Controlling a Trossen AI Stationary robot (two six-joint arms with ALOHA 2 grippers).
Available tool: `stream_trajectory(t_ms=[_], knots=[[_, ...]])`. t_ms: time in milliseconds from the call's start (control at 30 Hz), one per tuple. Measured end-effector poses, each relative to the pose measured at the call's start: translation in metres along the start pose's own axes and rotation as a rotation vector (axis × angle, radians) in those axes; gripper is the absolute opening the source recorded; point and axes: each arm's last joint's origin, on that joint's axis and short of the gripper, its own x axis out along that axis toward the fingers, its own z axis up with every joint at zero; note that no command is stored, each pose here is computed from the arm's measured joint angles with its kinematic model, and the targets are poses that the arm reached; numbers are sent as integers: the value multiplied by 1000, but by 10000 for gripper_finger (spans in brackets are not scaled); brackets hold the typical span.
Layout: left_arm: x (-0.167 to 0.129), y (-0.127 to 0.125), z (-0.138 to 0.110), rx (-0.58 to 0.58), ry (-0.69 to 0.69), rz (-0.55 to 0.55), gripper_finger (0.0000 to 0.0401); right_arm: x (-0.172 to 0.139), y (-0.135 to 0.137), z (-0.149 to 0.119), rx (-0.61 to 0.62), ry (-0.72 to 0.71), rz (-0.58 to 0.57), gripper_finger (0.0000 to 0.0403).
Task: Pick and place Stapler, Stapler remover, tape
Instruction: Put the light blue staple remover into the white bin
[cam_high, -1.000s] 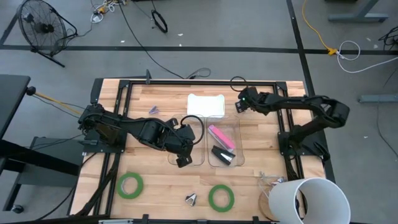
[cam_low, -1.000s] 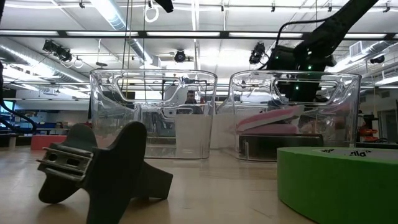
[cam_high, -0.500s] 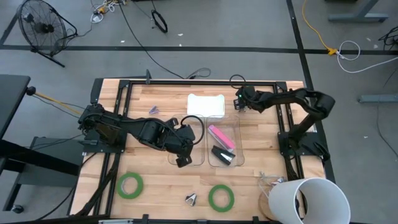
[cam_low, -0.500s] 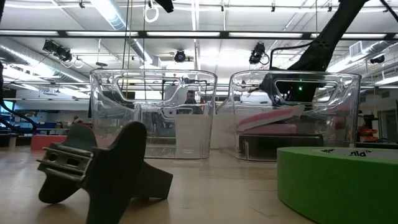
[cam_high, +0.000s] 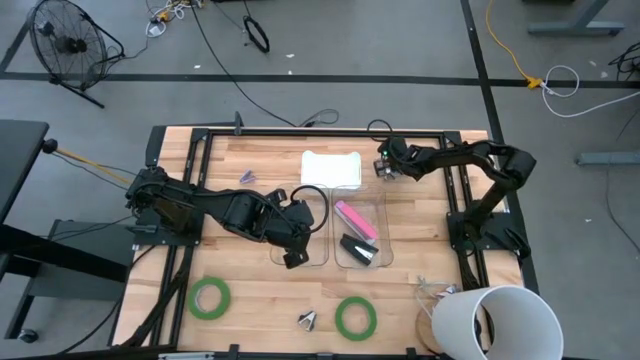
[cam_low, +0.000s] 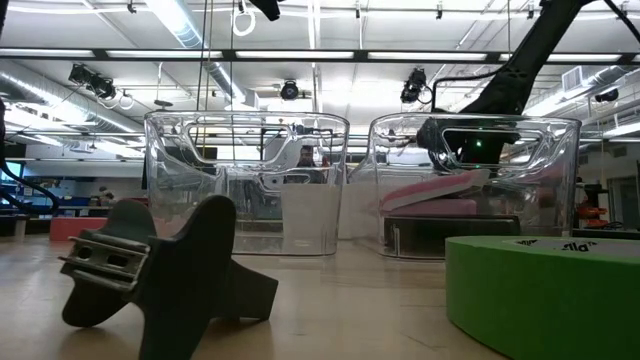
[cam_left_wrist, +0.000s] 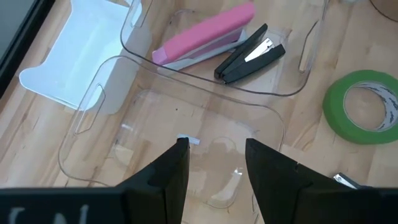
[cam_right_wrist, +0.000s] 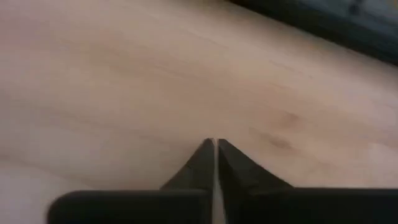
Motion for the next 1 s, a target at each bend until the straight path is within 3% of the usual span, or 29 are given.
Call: stream_trajectory(t_ms=[500, 600, 833, 1000], knots=[[0, 0, 0, -1, -5, 5, 162, -21, -7, 3, -61, 4, 51, 3], [0, 0, 0, -1, -5, 5, 160, -30, -13, 0, -143, 48, 45, 6], [0, 0, 0, -1, -5, 4, 161, -57, -34, -11, -203, 161, -16, 10], [0, 0, 0, -1, -5, 4, 160, -75, -47, -20, -268, 260, -24, 36]])
